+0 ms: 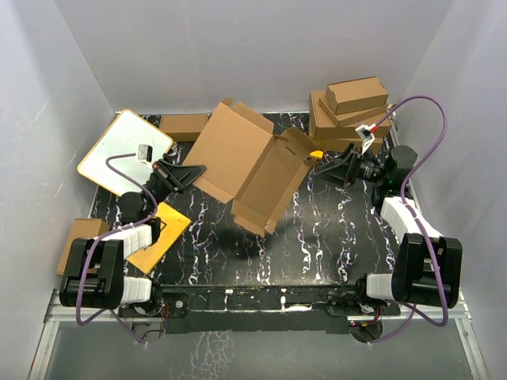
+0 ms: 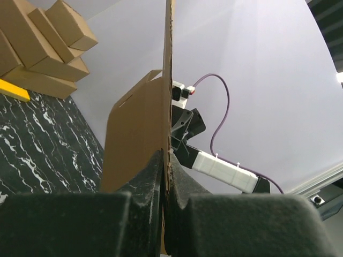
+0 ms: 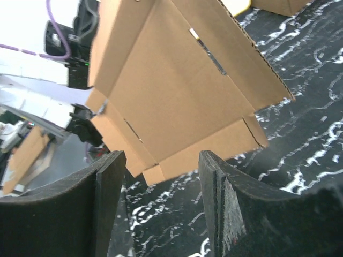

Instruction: Fold the paper box

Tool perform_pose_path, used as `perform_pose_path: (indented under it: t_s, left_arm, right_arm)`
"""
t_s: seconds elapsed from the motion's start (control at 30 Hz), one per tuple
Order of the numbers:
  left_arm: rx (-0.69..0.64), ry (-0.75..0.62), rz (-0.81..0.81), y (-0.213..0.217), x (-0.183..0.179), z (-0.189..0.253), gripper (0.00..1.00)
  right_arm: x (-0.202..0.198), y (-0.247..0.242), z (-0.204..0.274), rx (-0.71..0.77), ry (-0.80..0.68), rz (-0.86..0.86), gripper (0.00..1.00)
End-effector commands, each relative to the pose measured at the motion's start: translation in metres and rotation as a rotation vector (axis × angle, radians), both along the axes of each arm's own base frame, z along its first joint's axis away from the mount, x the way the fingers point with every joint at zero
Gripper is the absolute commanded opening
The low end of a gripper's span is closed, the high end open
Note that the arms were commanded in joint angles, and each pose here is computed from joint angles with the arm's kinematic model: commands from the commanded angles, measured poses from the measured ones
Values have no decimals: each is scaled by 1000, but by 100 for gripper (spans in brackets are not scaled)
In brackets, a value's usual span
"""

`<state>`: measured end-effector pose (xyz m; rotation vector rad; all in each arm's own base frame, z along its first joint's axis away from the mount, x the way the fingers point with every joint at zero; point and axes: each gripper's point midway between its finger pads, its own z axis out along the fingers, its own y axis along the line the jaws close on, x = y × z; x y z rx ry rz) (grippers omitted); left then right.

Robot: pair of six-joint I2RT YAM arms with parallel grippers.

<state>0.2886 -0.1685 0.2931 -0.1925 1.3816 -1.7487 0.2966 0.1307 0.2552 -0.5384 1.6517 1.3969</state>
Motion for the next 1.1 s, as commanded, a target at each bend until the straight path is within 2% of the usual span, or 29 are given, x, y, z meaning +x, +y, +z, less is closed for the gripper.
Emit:
perform_pose_path:
  t_s: [0.0,0.1,0.2,0.27,0.47,0.63,0.83,1.07]
  left_arm:
    - [1,-142,24,3,-13,18,0]
    - [101,-64,36,-1,-2,-11,0]
    - [234,29,52,-2,6,-49,0]
    - [312,91,51,-1,7,-73,0]
    - [453,165,25,0,4,-113,0]
    - [530,115,9,0,0,-117,0]
    - [637,-17,-18,0,-3,-106,0]
    - [662,-160,-41,-4,-8,-86,0]
  right_arm:
    - [19,-8,-15,-69,-50,-93,60]
    - [24,-14,-29,-132,-66,-130,59]
    - [30,-20,-39,-211,-128,-164,62]
    - [31,-21,-43,-239,-167,-157,67]
    - [33,-24,-53,-304,-276,-140,82]
    - [20,-19,-66,-314,-378,-85,98]
    - [17,-10,-78,-321,-420,-23,99]
    - [39,13,-109,-414,-339,26,99]
